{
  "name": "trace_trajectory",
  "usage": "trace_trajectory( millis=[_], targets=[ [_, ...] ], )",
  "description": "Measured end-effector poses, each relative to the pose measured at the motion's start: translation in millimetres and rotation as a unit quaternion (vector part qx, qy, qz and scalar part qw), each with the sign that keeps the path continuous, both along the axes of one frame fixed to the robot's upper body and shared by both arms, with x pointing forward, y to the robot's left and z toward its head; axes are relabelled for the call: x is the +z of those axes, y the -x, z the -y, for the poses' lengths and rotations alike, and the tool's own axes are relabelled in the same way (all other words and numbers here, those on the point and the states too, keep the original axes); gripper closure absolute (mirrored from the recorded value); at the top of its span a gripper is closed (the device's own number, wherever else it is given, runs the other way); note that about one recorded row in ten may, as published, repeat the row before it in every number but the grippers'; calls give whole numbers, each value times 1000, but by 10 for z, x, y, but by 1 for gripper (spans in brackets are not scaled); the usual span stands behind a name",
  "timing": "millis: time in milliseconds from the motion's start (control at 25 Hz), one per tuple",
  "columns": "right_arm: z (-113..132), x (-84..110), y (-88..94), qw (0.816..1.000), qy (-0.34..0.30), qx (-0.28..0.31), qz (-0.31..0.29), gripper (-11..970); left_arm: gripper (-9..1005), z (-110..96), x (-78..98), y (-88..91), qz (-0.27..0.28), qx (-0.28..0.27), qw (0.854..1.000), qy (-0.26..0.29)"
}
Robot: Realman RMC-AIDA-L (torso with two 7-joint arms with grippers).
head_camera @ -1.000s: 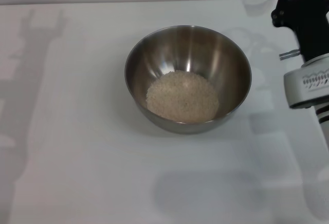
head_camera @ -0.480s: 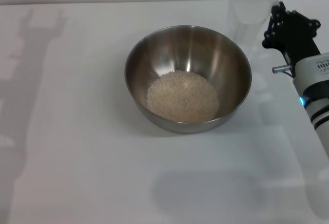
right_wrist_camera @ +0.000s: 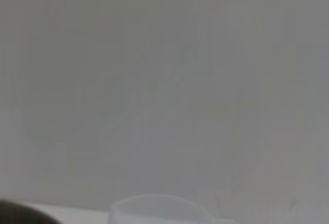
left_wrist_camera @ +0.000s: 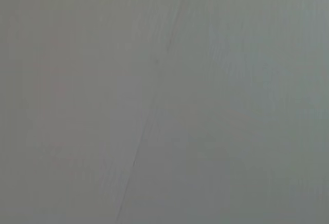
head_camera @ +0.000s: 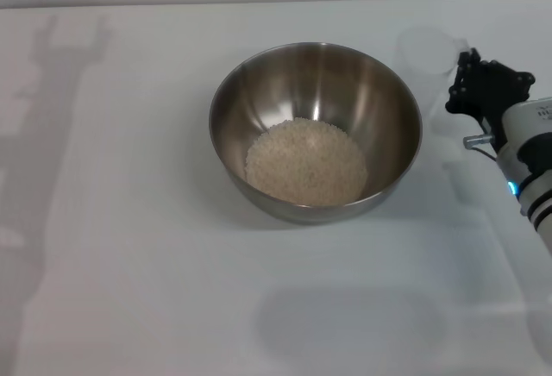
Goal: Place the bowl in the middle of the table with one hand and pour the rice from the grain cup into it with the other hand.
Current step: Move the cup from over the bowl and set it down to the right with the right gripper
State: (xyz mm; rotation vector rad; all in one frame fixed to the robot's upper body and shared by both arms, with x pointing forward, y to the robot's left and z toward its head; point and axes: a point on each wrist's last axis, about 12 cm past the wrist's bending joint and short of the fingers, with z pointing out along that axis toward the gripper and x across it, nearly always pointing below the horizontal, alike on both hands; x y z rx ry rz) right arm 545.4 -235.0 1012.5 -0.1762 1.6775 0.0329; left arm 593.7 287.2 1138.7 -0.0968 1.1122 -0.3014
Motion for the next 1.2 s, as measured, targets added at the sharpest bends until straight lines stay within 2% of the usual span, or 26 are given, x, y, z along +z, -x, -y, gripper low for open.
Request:
trace_trajectory(
  millis=[520, 1200],
  targets=[
    [-20, -55, -78, 999, 7, 8, -41, 837, 162, -1, 9, 19, 4, 0, 1000, 2],
    [-2, -74, -45, 999, -10, 8, -43, 801, 162, -20, 31, 58, 18, 2, 1000, 3]
  ],
)
